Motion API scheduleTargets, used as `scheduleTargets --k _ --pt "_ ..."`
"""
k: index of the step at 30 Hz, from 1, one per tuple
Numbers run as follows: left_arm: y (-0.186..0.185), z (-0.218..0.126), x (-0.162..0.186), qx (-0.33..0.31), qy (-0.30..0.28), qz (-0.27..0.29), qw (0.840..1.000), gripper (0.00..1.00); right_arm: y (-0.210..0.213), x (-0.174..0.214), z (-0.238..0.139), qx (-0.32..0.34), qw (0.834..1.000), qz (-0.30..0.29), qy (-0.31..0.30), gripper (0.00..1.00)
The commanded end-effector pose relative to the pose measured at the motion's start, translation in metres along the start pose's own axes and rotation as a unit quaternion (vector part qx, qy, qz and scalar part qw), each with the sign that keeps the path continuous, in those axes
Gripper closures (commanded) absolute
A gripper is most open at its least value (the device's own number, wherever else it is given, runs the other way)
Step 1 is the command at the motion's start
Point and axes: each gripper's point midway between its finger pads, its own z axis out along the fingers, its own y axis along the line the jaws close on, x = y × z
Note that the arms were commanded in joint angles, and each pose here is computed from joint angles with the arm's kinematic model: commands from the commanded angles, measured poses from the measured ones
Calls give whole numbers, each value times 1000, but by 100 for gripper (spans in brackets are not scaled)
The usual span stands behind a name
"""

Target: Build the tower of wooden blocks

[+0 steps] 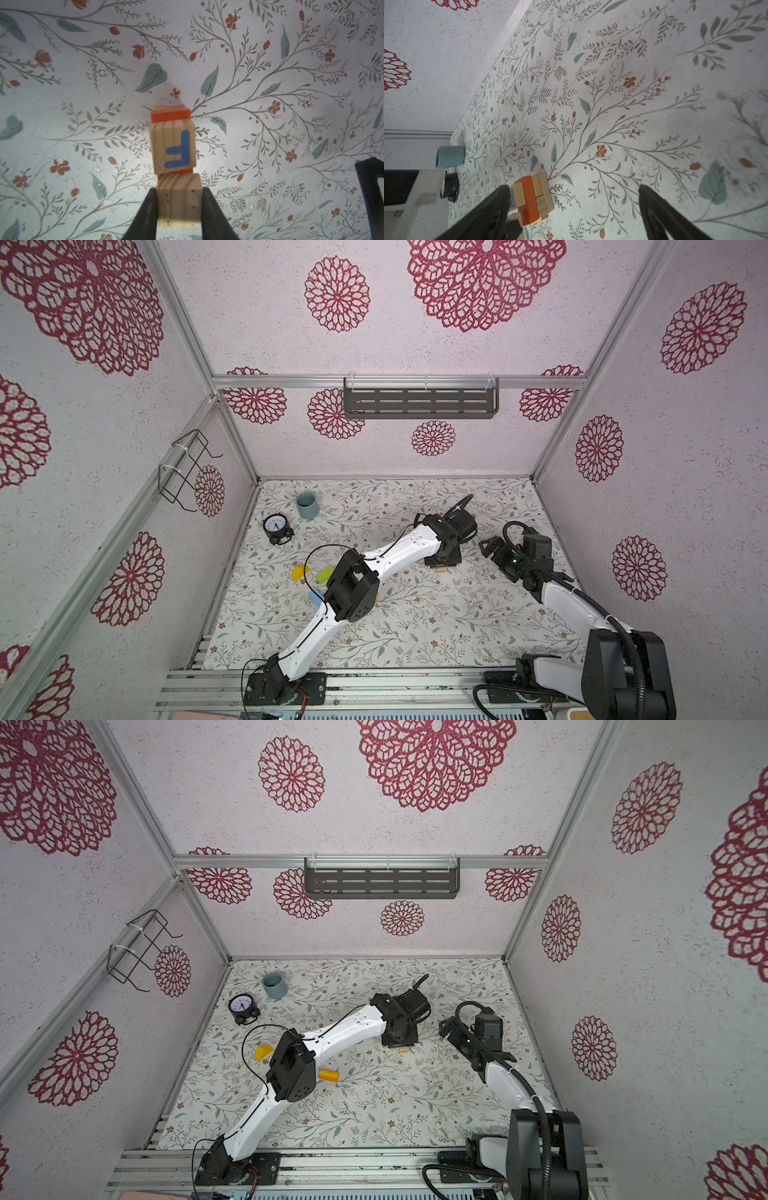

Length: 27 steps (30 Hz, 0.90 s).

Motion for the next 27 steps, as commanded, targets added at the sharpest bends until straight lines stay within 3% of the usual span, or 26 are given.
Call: scheduleTargets --k 1,27 --pt "1 2 -11 5 -8 -9 1000 67 4 -2 0 -13 1000 8 -4 1" --pt "0 6 -14 10 -4 -12 1000 67 4 -1 1 -14 1000 9 -1 1"
